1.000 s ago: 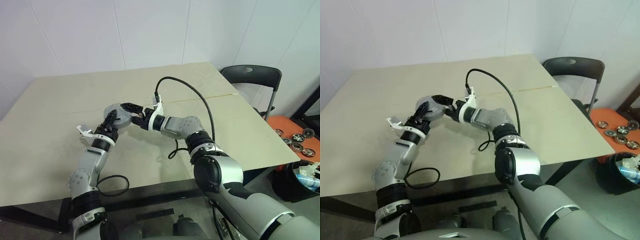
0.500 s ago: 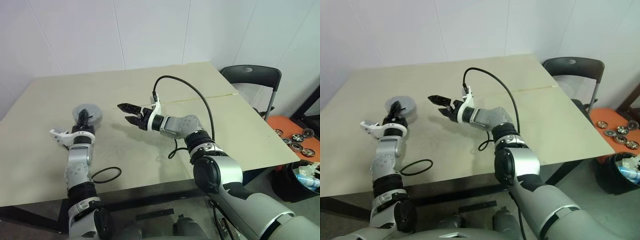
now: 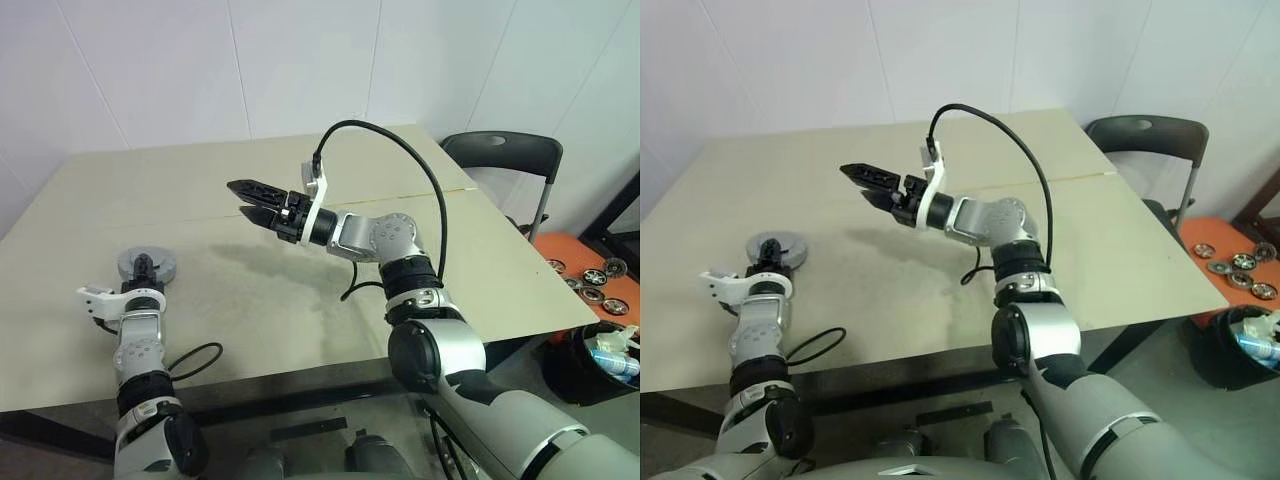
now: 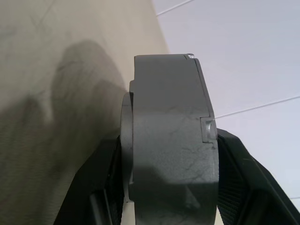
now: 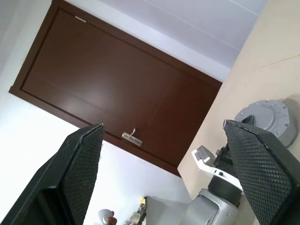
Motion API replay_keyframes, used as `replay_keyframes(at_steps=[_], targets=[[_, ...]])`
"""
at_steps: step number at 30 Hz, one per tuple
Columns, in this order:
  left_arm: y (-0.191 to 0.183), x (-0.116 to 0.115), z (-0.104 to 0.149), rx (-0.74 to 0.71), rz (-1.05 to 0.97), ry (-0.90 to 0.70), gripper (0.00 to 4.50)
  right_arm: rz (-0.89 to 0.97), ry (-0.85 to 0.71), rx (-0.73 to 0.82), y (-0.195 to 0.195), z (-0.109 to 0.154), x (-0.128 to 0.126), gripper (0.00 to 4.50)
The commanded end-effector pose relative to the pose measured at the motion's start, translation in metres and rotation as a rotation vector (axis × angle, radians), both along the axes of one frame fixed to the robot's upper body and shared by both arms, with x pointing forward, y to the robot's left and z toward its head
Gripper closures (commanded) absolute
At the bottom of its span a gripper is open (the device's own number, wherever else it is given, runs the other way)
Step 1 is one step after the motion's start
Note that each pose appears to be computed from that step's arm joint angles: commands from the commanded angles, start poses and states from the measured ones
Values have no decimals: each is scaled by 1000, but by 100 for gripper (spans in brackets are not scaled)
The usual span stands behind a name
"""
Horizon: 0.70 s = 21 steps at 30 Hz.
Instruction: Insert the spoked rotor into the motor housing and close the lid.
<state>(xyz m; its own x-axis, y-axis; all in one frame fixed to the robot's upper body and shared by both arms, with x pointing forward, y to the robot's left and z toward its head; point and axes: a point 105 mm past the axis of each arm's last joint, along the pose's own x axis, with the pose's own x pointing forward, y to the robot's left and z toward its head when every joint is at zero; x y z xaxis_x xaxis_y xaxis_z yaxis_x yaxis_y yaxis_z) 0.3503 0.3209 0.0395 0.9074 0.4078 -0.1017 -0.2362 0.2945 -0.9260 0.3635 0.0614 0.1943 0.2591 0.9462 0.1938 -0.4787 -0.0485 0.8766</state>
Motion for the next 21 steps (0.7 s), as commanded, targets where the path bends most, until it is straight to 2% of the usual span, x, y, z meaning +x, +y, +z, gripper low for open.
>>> replay_keyframes(at_steps=[1,7,9,14,21], targets=[[3,6,16,47,0,-39,237,36,-13,62,14,10,-10,24],[3,2,6,63,14,17,237,28,-16,48,15,7,-8,24],[6,-2,1,69,37,51,163,26,-15,41,15,5,-8,24],[18,-13,-12,88,134,167,14,25,-20,15,17,0,-7,24],[39,-39,-30,121,314,392,6,32,-32,-4,20,-3,-7,24]])
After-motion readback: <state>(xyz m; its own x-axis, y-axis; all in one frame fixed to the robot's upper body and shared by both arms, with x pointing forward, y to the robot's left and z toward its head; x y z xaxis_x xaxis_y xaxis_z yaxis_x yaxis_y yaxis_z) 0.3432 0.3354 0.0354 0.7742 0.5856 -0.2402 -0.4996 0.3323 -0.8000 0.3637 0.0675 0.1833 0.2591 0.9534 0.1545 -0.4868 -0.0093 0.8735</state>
